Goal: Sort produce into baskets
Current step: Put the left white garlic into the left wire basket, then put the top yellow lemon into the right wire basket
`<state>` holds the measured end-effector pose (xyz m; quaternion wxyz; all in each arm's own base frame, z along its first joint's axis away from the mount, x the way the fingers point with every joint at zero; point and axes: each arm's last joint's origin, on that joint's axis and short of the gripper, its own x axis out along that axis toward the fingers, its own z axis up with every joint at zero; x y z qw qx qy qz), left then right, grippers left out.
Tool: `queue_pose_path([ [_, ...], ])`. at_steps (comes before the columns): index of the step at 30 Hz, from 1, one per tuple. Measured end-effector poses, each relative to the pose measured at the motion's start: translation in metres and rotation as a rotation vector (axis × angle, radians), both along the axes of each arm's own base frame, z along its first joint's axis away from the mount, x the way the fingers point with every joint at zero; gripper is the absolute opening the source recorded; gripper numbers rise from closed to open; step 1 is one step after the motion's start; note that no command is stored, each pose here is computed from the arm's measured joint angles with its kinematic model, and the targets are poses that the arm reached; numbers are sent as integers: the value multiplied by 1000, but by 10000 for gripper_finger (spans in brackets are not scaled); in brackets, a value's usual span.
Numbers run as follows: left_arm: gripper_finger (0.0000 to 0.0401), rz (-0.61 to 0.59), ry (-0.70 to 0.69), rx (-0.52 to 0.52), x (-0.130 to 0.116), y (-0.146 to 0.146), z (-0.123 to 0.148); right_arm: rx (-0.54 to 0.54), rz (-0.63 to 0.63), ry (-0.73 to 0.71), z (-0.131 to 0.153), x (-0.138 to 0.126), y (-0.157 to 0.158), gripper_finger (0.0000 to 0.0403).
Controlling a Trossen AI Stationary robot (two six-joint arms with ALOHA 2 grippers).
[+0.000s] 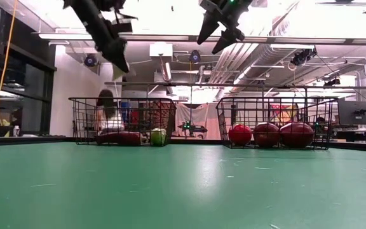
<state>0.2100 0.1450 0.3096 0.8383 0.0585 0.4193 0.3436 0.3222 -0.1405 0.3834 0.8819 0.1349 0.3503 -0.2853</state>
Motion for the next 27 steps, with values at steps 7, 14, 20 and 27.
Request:
queue_pose_path([
  [7,216,113,-3,-110,15,37,-4,44,-36,15,-3,-2,1,369],
  [14,279,81,-76,-201,16,34,19,56,-41,29,-4,-4,2,369],
  [20,297,110,-180,-408,4,19,27,53,-9,101,-8,-7,4,369],
  [27,297,44,-368,-640,-14,-31,27,89,95,287,-17,-14,25,369],
])
